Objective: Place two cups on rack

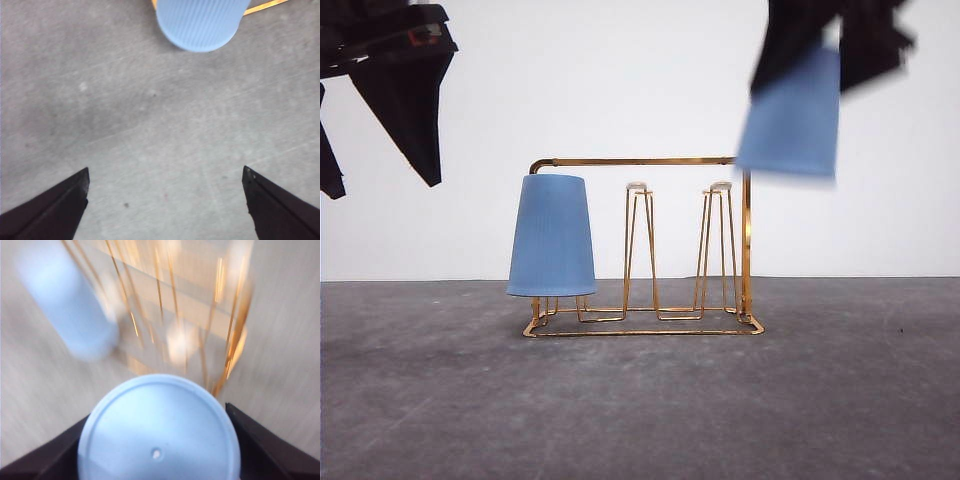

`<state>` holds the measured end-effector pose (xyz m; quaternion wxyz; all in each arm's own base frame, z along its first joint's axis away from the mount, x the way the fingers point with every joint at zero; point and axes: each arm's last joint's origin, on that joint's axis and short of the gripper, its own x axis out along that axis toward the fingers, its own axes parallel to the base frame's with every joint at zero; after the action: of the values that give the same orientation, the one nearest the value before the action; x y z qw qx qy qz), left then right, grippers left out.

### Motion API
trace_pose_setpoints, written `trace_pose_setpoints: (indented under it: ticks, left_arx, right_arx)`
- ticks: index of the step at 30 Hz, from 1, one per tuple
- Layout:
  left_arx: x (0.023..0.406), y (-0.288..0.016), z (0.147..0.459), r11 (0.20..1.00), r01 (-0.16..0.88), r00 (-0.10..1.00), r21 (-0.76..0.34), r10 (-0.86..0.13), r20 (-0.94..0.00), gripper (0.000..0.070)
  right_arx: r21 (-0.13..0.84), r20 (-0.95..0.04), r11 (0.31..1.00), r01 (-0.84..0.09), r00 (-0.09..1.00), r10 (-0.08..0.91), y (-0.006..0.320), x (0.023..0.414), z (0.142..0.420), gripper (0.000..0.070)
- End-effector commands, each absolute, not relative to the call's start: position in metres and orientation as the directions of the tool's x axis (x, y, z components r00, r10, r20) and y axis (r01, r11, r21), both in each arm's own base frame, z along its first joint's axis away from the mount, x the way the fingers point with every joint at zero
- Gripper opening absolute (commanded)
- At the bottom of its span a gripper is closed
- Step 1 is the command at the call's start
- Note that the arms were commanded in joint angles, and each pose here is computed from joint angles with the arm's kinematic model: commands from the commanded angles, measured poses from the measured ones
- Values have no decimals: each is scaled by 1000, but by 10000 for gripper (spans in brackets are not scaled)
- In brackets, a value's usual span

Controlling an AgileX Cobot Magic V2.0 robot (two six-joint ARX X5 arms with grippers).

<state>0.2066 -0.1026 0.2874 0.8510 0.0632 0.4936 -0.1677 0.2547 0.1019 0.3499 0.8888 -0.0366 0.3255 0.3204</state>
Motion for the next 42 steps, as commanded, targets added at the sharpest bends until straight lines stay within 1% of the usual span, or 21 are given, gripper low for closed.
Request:
trace_pose_setpoints:
  ticks: [1, 4, 8, 12, 17, 24, 29, 30, 32, 33, 35, 38, 42]
  left_arx:
    - [208, -106, 291, 931, 359, 464, -70, -243, -852, 586]
    - [209, -106, 291, 930, 359, 465, -71, -245, -851, 586]
    - [209, -106, 291, 930, 359, 465, -71, -245, -851, 586]
    - [208, -106, 291, 930, 360, 464, -72, -245, -851, 586]
    - [208, -106, 291, 930, 360, 462, -74, -247, -852, 586]
    - [209, -106, 291, 930, 361, 469, -74, -250, -847, 586]
    - [210, -106, 292, 929, 362, 476, -75, -254, -842, 586]
    - [210, -106, 292, 929, 362, 476, -75, -254, -842, 586]
    - [210, -106, 292, 929, 362, 476, -75, -254, -842, 586]
    - [210, -106, 292, 929, 362, 476, -75, -254, -842, 586]
    - [210, -106, 292, 929, 362, 476, -75, -254, -842, 586]
    - [210, -106, 292, 929, 362, 477, -75, -254, -841, 586]
    - [210, -107, 292, 929, 363, 480, -75, -256, -839, 586]
  right_arx:
    - [123, -582, 773, -622, 585, 564, 106, 257, 362, 314]
    - [118, -548, 755, -645, 592, 591, 109, 257, 374, 314]
    - [113, -549, 747, -655, 585, 596, 119, 265, 368, 315]
    - [110, -588, 759, -642, 573, 571, 128, 283, 349, 315]
    - [85, -625, 784, -615, 579, 523, 140, 313, 318, 314]
    - [111, -712, 790, -603, 506, 487, 152, 339, 272, 315]
    - [110, -745, 800, -590, 483, 459, 156, 348, 253, 331]
    - [111, -749, 800, -590, 479, 458, 156, 349, 250, 358]
    - [113, -751, 799, -590, 476, 458, 156, 350, 248, 442]
    - [114, -750, 799, -591, 476, 459, 157, 350, 248, 515]
    - [115, -747, 799, -590, 479, 461, 157, 350, 249, 613]
    - [126, -740, 800, -587, 481, 470, 157, 350, 250, 658]
    - [149, -740, 798, -584, 470, 482, 157, 348, 252, 662]
